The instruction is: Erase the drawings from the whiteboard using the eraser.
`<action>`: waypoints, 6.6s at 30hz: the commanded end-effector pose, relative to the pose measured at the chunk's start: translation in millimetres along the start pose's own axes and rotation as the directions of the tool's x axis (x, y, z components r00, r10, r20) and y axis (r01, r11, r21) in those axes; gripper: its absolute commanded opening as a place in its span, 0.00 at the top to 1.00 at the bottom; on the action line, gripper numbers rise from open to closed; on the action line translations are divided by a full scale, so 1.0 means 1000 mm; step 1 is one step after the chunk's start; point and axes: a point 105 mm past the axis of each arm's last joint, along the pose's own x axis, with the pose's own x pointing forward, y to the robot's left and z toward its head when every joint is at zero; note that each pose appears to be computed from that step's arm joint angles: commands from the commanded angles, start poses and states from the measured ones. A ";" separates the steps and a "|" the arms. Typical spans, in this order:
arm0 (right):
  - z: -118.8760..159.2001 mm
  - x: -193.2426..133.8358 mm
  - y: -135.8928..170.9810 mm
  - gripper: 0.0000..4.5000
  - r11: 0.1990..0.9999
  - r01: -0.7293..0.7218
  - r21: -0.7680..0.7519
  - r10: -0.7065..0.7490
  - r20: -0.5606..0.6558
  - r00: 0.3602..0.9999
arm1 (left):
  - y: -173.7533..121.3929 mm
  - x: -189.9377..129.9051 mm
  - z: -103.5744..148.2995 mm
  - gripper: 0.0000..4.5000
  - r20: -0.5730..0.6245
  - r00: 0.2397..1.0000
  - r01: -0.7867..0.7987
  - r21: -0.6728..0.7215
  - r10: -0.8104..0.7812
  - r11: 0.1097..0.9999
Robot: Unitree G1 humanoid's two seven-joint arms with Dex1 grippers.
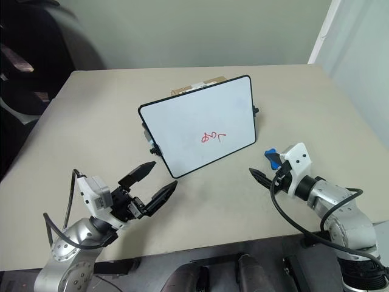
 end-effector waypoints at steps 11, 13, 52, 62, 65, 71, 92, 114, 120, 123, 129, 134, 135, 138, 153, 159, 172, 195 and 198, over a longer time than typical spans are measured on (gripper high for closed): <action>0.015 -0.010 -0.007 0.12 0.997 0.064 -0.033 -0.063 0.038 0.997 | 0.002 0.003 0.010 0.00 0.034 0.999 0.017 -0.002 -0.017 1.000; 0.014 -0.011 -0.013 0.12 0.995 0.100 -0.025 -0.100 0.030 0.995 | 0.003 0.003 0.009 0.00 0.031 0.999 0.013 -0.007 -0.012 1.000; 0.025 0.043 -0.048 0.78 0.980 0.197 -0.032 -0.199 -0.140 0.970 | 0.003 -0.002 0.002 0.00 0.015 1.000 -0.022 -0.017 0.022 1.000; 0.070 0.094 0.004 0.78 0.999 0.023 -0.034 -0.023 -0.007 1.000 | 0.001 -0.001 0.002 0.00 0.015 1.000 -0.019 -0.018 0.020 1.000; 0.072 0.109 0.017 0.78 0.999 -0.019 -0.037 0.018 -0.002 1.000 | 0.000 -0.002 0.003 0.00 0.015 1.000 -0.020 -0.017 0.020 1.000; 0.065 0.125 0.022 0.78 0.999 -0.040 -0.030 0.040 -0.024 0.999 | -0.003 -0.005 0.005 0.00 0.019 0.999 -0.029 -0.019 0.030 0.999; 0.008 0.133 0.003 0.78 0.997 0.037 -0.062 -0.051 -0.246 0.968 | -0.006 -0.009 0.009 0.00 0.028 0.998 -0.050 -0.018 0.051 0.999; 0.029 0.135 0.000 0.78 0.997 0.058 -0.040 -0.064 -0.156 0.986 | -0.005 -0.007 0.007 0.00 0.031 0.998 -0.050 -0.020 0.051 0.999; 0.006 0.128 -0.003 0.78 0.998 0.061 -0.034 -0.067 -0.236 0.969 | -0.006 -0.008 0.007 0.00 0.030 0.998 -0.051 -0.020 0.051 0.999; 0.006 0.128 -0.004 0.78 0.997 0.061 -0.039 -0.068 -0.239 0.969 | -0.006 -0.008 0.007 0.00 0.030 0.998 -0.047 -0.020 0.047 0.999; 0.033 0.132 -0.001 0.78 0.997 0.047 -0.060 -0.056 -0.162 0.985 | -0.005 -0.006 0.007 0.00 0.029 0.999 -0.041 -0.018 0.042 0.999; 0.076 0.138 0.005 0.78 0.996 0.026 -0.089 -0.031 -0.047 0.998 | -0.004 -0.005 0.007 0.00 0.030 0.999 -0.041 -0.018 0.042 0.999; 0.083 0.139 0.006 0.78 0.995 0.024 -0.095 -0.027 -0.028 0.999 | -0.004 -0.005 0.007 0.00 0.030 0.999 -0.042 -0.018 0.042 0.999; 0.097 0.141 0.006 0.78 0.994 0.027 -0.109 -0.026 0.006 1.000 | -0.004 -0.005 0.007 0.00 0.031 0.999 -0.044 -0.017 0.044 0.999; 0.036 0.141 0.006 0.78 0.997 0.010 -0.075 -0.023 -0.168 0.985 | -0.005 -0.010 0.010 0.00 0.037 0.998 -0.058 -0.014 0.059 0.998; -0.004 0.132 0.006 0.78 0.999 0.019 -0.038 -0.029 -0.275 0.961 | -0.005 -0.011 0.012 0.00 0.036 0.998 -0.060 -0.008 0.061 0.998; 0.057 0.135 -0.013 0.78 0.994 0.082 -0.065 -0.089 -0.099 0.991 | -0.001 -0.011 0.013 0.00 0.035 0.998 -0.057 -0.005 0.058 0.998; -0.008 0.132 -0.002 0.78 0.998 0.048 -0.031 -0.055 -0.293 0.955 | 0.001 -0.014 0.015 0.00 0.032 0.997 -0.068 0.004 0.068 0.998; 0.005 0.133 -0.004 0.78 0.998 0.054 -0.042 -0.063 -0.254 0.965 | 0.002 -0.013 0.015 0.00 0.031 0.997 -0.065 0.004 0.065 0.998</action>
